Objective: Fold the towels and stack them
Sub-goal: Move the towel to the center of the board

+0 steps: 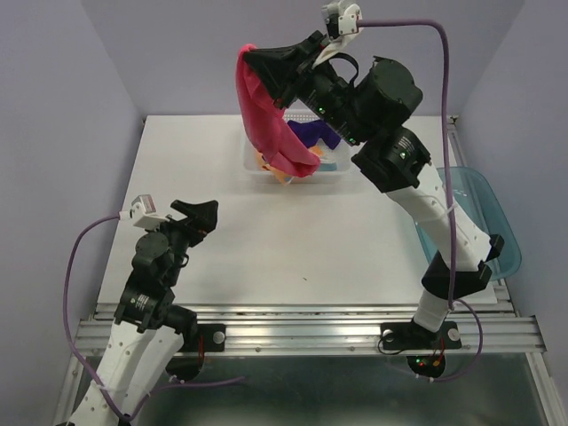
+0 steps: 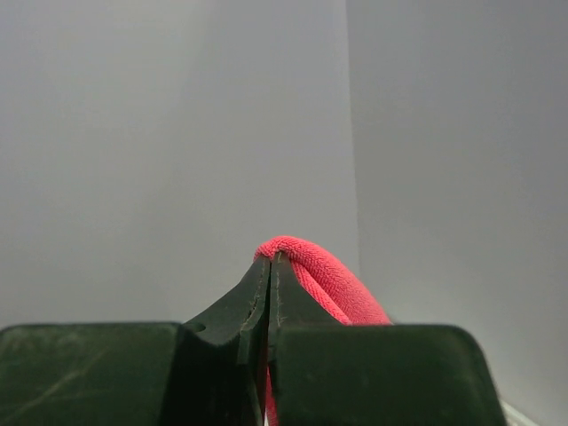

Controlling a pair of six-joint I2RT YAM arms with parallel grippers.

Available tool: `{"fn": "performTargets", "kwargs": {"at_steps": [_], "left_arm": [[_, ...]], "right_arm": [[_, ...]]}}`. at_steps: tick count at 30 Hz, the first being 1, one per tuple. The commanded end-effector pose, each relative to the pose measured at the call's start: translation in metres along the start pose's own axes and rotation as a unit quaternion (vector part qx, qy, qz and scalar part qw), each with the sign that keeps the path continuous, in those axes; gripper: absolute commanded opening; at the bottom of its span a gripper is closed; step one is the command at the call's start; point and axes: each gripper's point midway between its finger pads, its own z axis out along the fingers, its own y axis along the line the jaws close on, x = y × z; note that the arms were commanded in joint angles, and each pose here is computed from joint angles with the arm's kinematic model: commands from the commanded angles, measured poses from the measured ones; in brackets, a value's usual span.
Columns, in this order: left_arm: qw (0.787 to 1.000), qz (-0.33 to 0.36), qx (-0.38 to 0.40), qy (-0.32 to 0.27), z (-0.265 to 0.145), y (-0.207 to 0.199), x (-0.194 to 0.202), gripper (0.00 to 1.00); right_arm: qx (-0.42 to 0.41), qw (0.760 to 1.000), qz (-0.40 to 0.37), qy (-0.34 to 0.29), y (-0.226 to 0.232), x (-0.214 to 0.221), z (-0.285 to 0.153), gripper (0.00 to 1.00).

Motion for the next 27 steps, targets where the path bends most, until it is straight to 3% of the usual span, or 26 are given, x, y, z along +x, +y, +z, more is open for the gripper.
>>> {"fn": "performTargets", "kwargs": {"at_steps": [1, 5, 9, 12, 15, 16, 17, 18, 19, 22, 24, 27], "left_arm": [[1.000, -0.011, 0.012, -0.023, -0.006, -0.013, -0.018, 0.99], [1.000, -0.011, 0.009, -0.019, -0.005, -0.011, -0.016, 0.99], [1.000, -0.009, 0.006, -0.014, -0.003, -0.011, -0.013, 0.99], [1.000, -0.008, 0.005, -0.005, -0.002, -0.009, -0.008, 0.99], [1.000, -0.009, 0.002, 0.003, 0.000, -0.004, -0.002, 0.99], [1.000, -0.008, 0.001, 0.006, 0.000, -0.003, 0.000, 0.99], [1.000, -0.008, 0.000, 0.009, 0.000, -0.002, 0.002, 0.99], [1.000, -0.007, -0.005, 0.017, 0.002, 0.003, 0.008, 0.99], [1.000, -0.009, -0.007, 0.020, 0.003, 0.005, 0.010, 0.99], [0.999, -0.009, -0.017, 0.044, 0.007, 0.013, 0.025, 0.99], [0.997, -0.007, -0.026, 0.066, 0.010, 0.020, 0.037, 0.99], [0.994, -0.010, -0.043, 0.101, 0.015, 0.032, 0.058, 0.99]], "right_arm": [[-0.070, 0.991, 0.031, -0.108, 0.031, -0.093, -0.027, 0.01], [-0.080, 0.988, 0.035, -0.128, 0.035, -0.116, -0.043, 0.01], [-0.063, 0.992, 0.038, -0.104, 0.029, -0.102, -0.047, 0.01], [0.022, 0.997, 0.041, -0.056, -0.002, -0.068, -0.050, 0.01], [0.150, 0.988, 0.041, 0.010, -0.049, 0.002, -0.078, 0.01], [0.185, 0.982, 0.045, 0.002, -0.060, -0.004, -0.102, 0.01], [0.229, 0.970, 0.042, 0.070, -0.077, 0.072, -0.119, 0.01], [0.293, 0.953, 0.038, 0.074, -0.099, 0.087, -0.141, 0.01], [0.339, 0.933, 0.045, 0.110, -0.114, 0.136, -0.175, 0.01], [0.435, 0.885, 0.047, 0.158, -0.153, 0.196, -0.238, 0.01], [0.497, 0.840, 0.071, 0.205, -0.190, 0.241, -0.293, 0.01], [0.578, 0.779, 0.082, 0.231, -0.234, 0.271, -0.353, 0.01]]}}
